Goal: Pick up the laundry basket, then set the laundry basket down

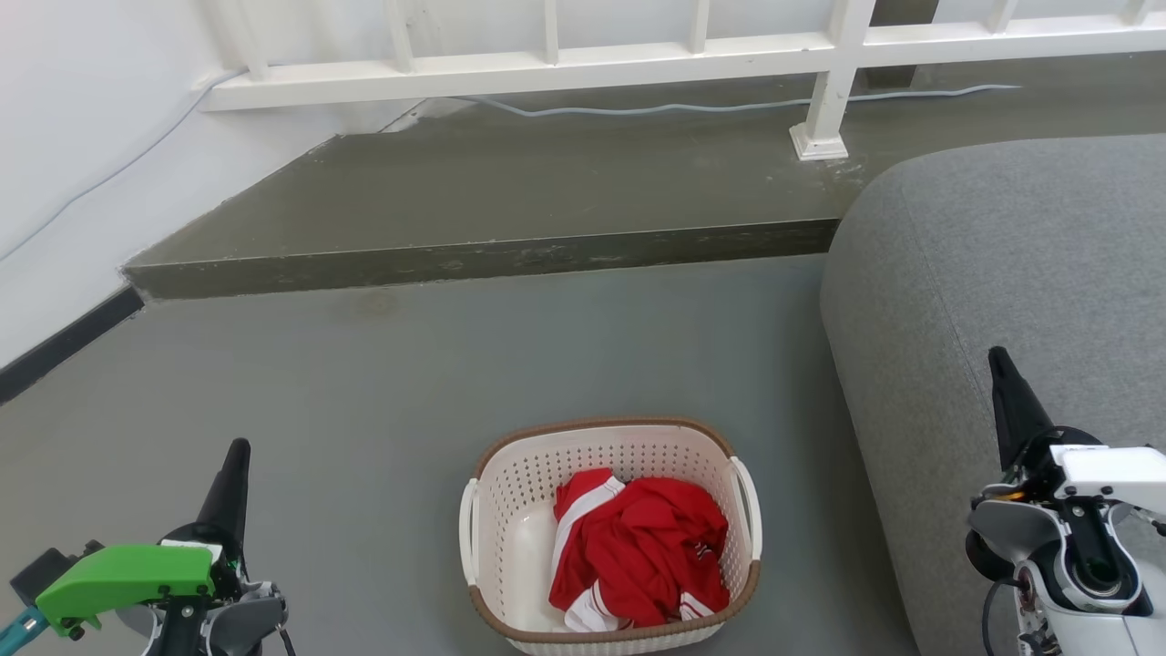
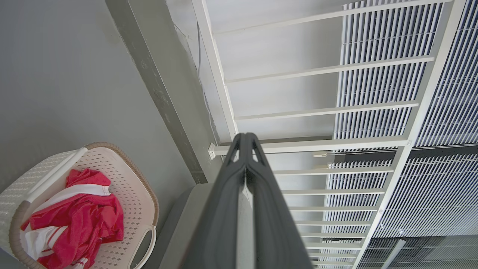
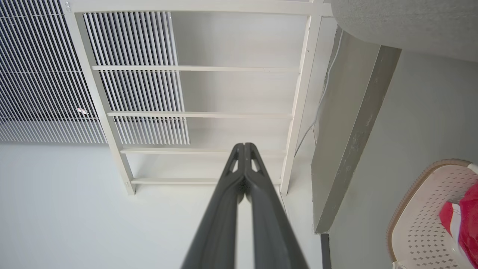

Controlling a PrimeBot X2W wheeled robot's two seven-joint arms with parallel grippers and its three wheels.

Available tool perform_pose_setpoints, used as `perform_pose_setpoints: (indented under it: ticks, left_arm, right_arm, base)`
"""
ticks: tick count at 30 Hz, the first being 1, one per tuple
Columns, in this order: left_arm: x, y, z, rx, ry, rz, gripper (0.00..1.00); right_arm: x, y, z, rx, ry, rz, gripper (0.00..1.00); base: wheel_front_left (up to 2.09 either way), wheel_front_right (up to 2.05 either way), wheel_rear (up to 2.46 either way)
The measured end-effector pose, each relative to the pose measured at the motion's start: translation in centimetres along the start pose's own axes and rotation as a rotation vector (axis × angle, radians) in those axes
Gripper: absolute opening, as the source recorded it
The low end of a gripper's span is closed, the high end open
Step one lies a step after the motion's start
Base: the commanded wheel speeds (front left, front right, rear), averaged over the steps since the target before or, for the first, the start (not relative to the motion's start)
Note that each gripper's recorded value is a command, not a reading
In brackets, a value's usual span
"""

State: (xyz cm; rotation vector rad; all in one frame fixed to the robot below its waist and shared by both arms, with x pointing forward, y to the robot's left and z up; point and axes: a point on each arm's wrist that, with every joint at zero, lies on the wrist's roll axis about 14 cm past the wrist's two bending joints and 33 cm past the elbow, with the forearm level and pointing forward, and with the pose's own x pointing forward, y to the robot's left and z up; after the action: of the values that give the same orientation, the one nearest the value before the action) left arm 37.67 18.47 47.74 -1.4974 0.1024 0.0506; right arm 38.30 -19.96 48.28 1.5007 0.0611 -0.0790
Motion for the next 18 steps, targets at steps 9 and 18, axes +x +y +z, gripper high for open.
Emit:
perform_pose_setpoints:
  ticks: [9, 18]
  left_arm:
    - [-0.05, -0.13, 0.23, -0.08, -0.002, -0.009, 0.0]
    - [-0.05, -0.13, 0.25, -0.081, -0.003, -0.009, 0.0]
  right_arm:
    - [-0.1, 0.22, 0.57, 0.079, -0.012, 0.013, 0.0]
    - [-0.1, 0.22, 0.58, 0.079, -0.012, 0.013, 0.0]
  base:
    - [0.0, 0.0, 0.0]
    - [0.0, 0.0, 0.0]
